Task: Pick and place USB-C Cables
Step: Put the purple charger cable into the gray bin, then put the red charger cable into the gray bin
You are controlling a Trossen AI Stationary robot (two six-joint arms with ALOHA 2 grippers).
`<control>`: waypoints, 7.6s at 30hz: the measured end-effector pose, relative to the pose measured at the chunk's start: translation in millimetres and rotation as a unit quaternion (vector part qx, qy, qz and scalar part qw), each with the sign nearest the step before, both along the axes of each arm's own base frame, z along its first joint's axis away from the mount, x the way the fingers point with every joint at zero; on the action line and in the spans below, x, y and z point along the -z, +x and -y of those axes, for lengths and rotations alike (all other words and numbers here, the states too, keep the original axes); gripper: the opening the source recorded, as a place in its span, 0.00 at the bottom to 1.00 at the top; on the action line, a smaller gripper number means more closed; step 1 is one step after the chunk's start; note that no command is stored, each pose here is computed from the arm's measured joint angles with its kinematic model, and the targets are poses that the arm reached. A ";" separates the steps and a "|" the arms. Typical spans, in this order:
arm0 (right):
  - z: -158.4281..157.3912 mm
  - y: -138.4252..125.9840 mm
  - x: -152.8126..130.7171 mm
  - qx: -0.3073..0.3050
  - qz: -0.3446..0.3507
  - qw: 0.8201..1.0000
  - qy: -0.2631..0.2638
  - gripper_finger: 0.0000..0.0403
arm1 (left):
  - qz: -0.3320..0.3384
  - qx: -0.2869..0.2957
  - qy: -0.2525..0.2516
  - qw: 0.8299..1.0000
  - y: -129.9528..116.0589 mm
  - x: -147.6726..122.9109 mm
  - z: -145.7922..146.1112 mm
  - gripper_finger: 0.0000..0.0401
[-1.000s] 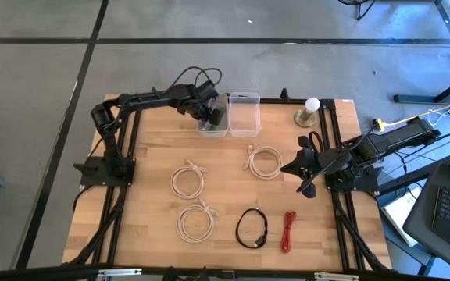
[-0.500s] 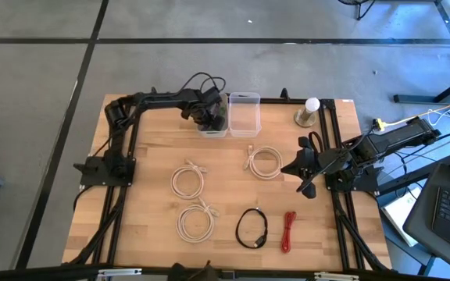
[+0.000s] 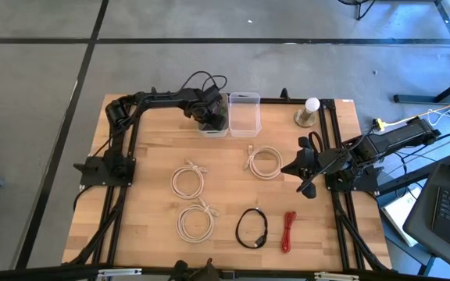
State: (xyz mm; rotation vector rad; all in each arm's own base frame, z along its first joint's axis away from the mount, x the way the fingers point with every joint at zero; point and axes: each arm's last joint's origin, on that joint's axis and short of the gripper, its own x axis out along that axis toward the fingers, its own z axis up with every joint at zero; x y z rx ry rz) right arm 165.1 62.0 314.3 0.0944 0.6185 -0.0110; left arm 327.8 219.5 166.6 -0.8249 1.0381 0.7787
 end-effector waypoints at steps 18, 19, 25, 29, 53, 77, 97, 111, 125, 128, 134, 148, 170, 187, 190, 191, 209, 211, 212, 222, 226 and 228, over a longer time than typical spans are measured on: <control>1.3 -3.4 4.5 0.014 -0.029 0.999 0.010 0.05 | 0.208 0.126 0.084 0.966 -17.0 -174.4 57.3 0.44; 1.8 -4.7 6.0 0.021 -0.039 0.999 0.014 0.05 | 0.210 0.149 0.098 0.961 -19.3 -185.0 75.4 0.44; -4.6 -13.1 15.7 0.078 -0.095 0.989 0.086 0.05 | 0.167 0.228 0.200 0.938 -31.5 -215.8 184.7 0.43; -23.9 -14.6 35.2 0.068 -0.129 0.973 0.177 0.05 | 0.118 0.238 0.276 0.924 -39.3 -214.1 238.8 0.42; -87.0 14.2 106.8 -0.351 -0.099 0.928 -0.077 0.05 | 0.081 0.265 0.337 0.900 -50.6 -194.5 318.8 0.40; -116.5 58.0 122.6 -0.442 -0.355 0.760 -0.319 0.39 | 0.072 0.255 0.352 0.897 -51.2 -194.6 315.4 0.37; -155.2 54.1 124.8 -0.424 -0.325 0.818 -0.213 0.45 | 0.071 0.258 0.349 0.898 -51.3 -194.3 315.6 0.37; -168.8 56.7 169.0 -0.422 -0.391 0.792 -0.206 0.45 | 0.070 0.259 0.348 0.898 -51.4 -194.2 315.6 0.37; -172.0 62.3 180.5 -0.399 -0.385 0.803 -0.217 0.27 | 0.044 0.274 0.343 0.897 -41.4 -180.3 320.3 0.37; -171.0 62.4 179.5 -0.380 -0.389 0.810 -0.217 0.09 | 0.042 0.275 0.337 0.900 -40.6 -178.5 320.9 0.37; -152.2 52.7 158.8 -0.262 -0.428 0.820 -0.276 0.06 | 0.042 0.280 0.340 0.897 -42.1 -180.3 320.5 0.37; -116.8 15.7 7.1 -0.041 -0.095 0.953 -0.284 0.06 | 0.035 0.274 0.425 0.862 -36.8 -186.3 316.9 0.37; -74.0 29.4 -87.3 -0.067 0.159 0.903 -0.394 0.06 | 0.455 0.467 0.431 0.624 33.3 -230.0 264.8 0.39; -34.4 68.5 -97.2 -0.079 0.211 0.902 -0.369 0.06 | 0.459 0.468 0.451 0.606 34.2 -233.2 255.8 0.45; -33.0 76.6 -92.4 -0.089 0.207 0.905 -0.360 0.06 | 0.458 0.467 0.454 0.605 34.5 -233.2 255.7 0.45; -32.5 78.6 -91.4 -0.090 0.208 0.907 -0.354 0.06 | 0.458 0.467 0.455 0.605 34.5 -233.4 255.4 0.45; -28.0 90.3 -85.3 -0.086 0.201 0.915 -0.340 0.04 | 0.440 0.467 0.493 0.587 34.0 -236.0 251.8 0.08; -27.6 90.2 -85.0 -0.079 0.196 0.915 -0.343 0.06 | 0.436 0.466 0.495 0.590 34.1 -235.6 250.8 0.08; -27.5 90.3 -84.9 -0.077 0.196 0.915 -0.344 0.08 | 0.434 0.464 0.496 0.591 34.1 -235.6 250.9 0.08; -33.6 80.1 -83.2 -0.021 0.143 0.894 -0.425 0.54 | 0.383 0.457 0.499 0.630 34.7 -226.8 247.4 0.06; -37.6 68.5 -76.1 0.045 0.069 0.871 -0.485 0.63 | 0.308 0.431 0.497 0.688 31.5 -217.6 234.6 0.06; -39.0 61.0 -72.0 0.089 0.031 0.850 -0.518 0.65 | 0.266 0.417 0.489 0.718 30.0 -210.5 226.5 0.06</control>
